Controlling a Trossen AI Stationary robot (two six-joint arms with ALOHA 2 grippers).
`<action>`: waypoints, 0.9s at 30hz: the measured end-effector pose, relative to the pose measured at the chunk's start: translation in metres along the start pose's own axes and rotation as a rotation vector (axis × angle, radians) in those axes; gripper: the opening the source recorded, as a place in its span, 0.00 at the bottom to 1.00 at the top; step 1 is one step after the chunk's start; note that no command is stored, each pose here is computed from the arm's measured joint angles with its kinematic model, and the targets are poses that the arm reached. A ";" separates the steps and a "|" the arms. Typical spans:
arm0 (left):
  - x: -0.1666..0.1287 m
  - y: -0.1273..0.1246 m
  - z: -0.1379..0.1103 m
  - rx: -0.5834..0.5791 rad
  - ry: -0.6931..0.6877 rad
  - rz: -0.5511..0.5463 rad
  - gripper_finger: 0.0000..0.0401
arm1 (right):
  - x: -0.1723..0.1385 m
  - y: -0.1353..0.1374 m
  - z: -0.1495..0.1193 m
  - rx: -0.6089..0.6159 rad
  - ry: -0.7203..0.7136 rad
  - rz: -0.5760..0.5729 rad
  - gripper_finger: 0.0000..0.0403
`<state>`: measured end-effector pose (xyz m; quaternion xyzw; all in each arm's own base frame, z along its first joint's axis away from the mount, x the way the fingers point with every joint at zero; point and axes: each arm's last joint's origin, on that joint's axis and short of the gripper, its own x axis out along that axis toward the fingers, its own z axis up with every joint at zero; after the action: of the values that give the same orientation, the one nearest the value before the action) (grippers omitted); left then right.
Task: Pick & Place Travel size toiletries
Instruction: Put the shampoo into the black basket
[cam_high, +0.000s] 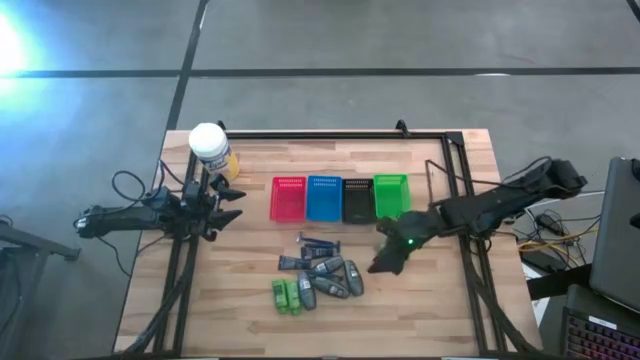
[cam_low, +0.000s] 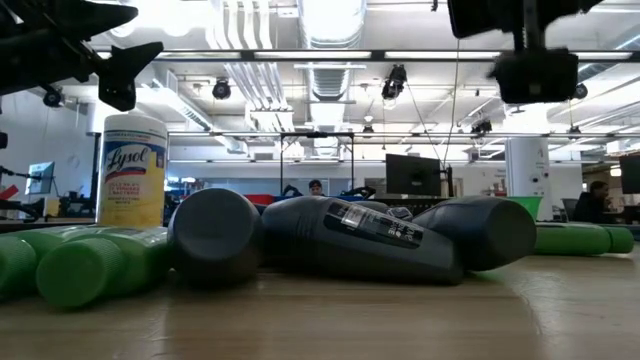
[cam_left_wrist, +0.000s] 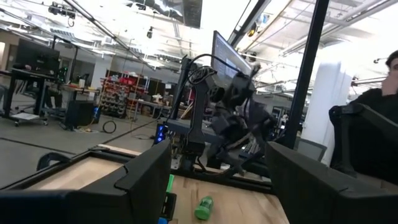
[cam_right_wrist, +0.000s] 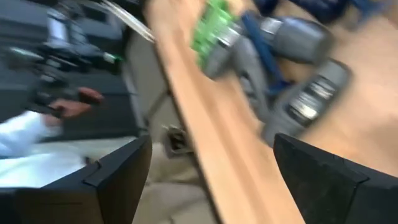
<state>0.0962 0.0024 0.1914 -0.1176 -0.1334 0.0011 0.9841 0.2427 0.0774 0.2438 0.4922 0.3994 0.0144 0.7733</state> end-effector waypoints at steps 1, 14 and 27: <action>0.000 0.000 0.000 0.000 0.000 0.000 0.66 | 0.001 -0.003 -0.001 -0.001 0.025 -0.051 0.81; 0.000 0.000 0.000 0.000 0.001 0.000 0.66 | 0.022 -0.044 -0.012 -0.198 0.164 -0.616 0.81; 0.000 0.000 0.000 0.000 0.002 0.001 0.66 | 0.052 -0.062 -0.018 -0.483 0.307 -0.735 0.84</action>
<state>0.0963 0.0025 0.1909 -0.1175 -0.1325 0.0013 0.9842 0.2430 0.0805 0.1608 0.1159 0.6426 -0.0954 0.7514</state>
